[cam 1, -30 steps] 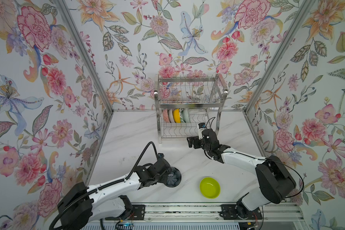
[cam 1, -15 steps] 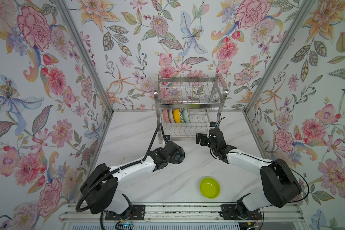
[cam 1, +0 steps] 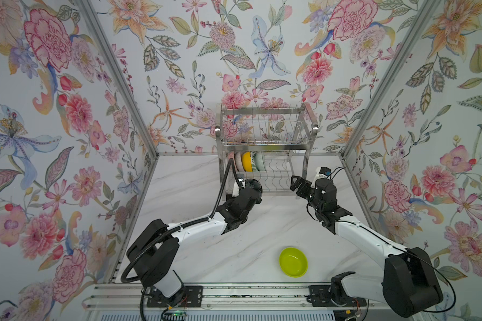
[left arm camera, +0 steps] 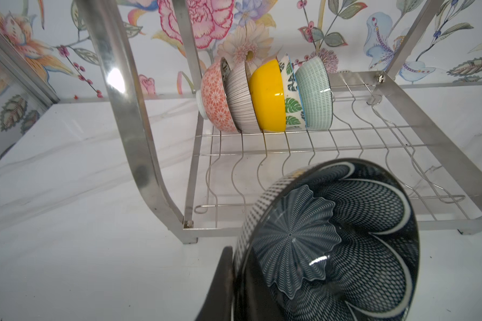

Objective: Load bowls into a dish rack
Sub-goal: Place the bowl in the dish rack.

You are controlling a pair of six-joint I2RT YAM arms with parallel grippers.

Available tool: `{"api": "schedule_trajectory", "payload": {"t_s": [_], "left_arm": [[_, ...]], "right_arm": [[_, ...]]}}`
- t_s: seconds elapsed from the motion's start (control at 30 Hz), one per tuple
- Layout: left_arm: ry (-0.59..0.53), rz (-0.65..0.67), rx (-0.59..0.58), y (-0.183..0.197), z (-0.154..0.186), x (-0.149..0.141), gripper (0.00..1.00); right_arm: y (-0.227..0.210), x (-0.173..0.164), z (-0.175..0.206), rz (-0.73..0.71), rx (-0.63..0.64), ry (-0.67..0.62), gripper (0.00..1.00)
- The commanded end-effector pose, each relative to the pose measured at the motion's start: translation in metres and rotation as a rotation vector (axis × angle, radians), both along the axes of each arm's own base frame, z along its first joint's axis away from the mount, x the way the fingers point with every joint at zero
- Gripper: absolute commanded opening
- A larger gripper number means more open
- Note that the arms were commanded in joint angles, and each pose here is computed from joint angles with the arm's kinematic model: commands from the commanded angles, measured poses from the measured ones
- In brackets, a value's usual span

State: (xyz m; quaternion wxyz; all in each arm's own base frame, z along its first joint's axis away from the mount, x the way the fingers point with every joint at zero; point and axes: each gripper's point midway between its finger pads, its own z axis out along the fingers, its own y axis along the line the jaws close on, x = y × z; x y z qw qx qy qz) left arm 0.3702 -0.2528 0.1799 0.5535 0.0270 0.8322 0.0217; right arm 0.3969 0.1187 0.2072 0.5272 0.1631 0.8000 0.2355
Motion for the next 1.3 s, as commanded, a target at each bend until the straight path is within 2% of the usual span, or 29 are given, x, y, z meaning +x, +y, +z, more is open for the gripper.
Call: {"api": "schedule_trajectory", "payload": {"t_s": [0.0,0.27,0.57,0.77,0.97,1.27], "left_arm": [[-0.237,0.065,0.054,-0.017,0.050,0.009,0.00],[-0.370,0.094,0.097,-0.027,0.056,0.020,0.00],[-0.467,-0.081,0.116,-0.056,0.053,0.020,0.00],[-0.478,-0.094,0.135,-0.058,0.040,0.020,0.00],[-0.503,-0.098,0.152,-0.059,0.039,0.020,0.00],[-0.523,-0.115,0.197,-0.063,0.036,0.022,0.00]], "right_arm": [[0.007,-0.001,0.023,0.004,0.144,0.006,0.99],[0.010,-0.001,0.046,-0.045,0.426,0.026,0.99],[0.025,-0.001,0.055,-0.041,0.822,0.055,0.98],[0.043,-0.002,0.053,-0.032,1.000,0.114,0.98],[0.070,0.000,0.048,-0.003,1.098,0.170,0.98],[0.090,-0.004,0.042,0.008,1.220,0.206,0.87]]}}
